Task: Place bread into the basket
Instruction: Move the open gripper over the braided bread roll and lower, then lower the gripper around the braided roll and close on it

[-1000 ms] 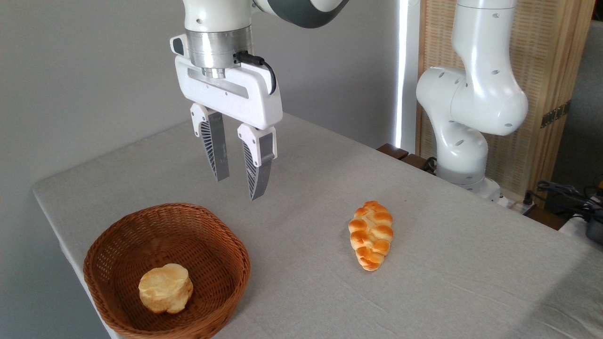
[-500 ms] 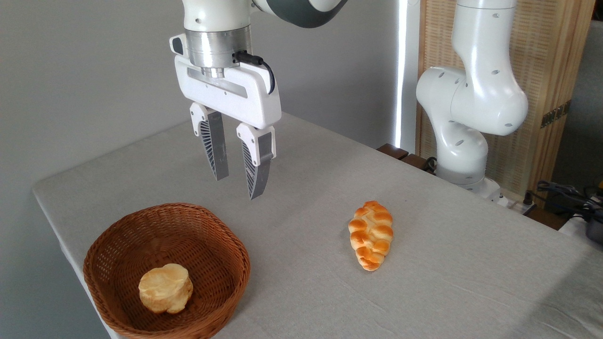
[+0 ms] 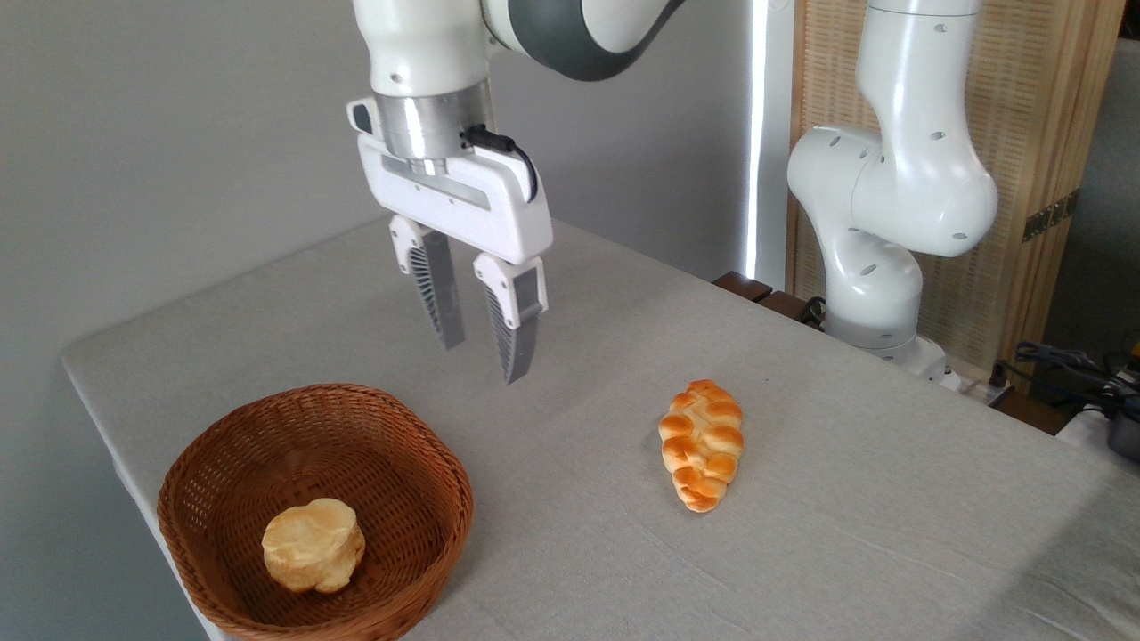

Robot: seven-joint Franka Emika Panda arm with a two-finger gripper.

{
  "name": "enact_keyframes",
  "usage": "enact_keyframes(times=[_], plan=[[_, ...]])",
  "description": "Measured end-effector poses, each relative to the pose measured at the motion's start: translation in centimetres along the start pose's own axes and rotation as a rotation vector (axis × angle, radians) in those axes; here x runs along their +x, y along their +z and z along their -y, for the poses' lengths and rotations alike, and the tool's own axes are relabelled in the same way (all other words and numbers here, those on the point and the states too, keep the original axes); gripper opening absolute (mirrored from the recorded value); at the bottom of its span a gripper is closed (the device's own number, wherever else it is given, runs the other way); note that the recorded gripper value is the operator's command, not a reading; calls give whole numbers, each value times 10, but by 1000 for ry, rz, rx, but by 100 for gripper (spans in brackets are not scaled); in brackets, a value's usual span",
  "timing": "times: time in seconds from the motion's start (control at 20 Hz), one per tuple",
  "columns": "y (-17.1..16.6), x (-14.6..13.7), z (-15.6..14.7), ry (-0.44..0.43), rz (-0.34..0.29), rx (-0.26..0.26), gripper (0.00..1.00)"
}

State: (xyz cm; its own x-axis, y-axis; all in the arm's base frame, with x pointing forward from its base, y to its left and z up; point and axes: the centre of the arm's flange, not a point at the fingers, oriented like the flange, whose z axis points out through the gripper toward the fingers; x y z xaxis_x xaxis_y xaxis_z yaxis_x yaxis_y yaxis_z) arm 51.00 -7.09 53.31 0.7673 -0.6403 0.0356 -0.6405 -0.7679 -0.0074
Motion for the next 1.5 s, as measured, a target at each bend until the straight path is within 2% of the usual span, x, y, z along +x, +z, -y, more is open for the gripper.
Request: enact_keyframes(times=[0.3,0.4,0.55,0.7,0.85,1.15,1.35,1.5], plan=[[37,-41,-26,-2,72,-43,100],[44,-55,-29,-34,86,-53,100],[50,-87,-15,-110,85,-74,100],[51,-125,12,-188,82,-105,100],[55,-156,33,-205,116,-123,100],[78,-175,41,-210,148,-166,100],[100,-171,40,-192,192,-194,100],[110,-162,38,-165,196,-200,100]])
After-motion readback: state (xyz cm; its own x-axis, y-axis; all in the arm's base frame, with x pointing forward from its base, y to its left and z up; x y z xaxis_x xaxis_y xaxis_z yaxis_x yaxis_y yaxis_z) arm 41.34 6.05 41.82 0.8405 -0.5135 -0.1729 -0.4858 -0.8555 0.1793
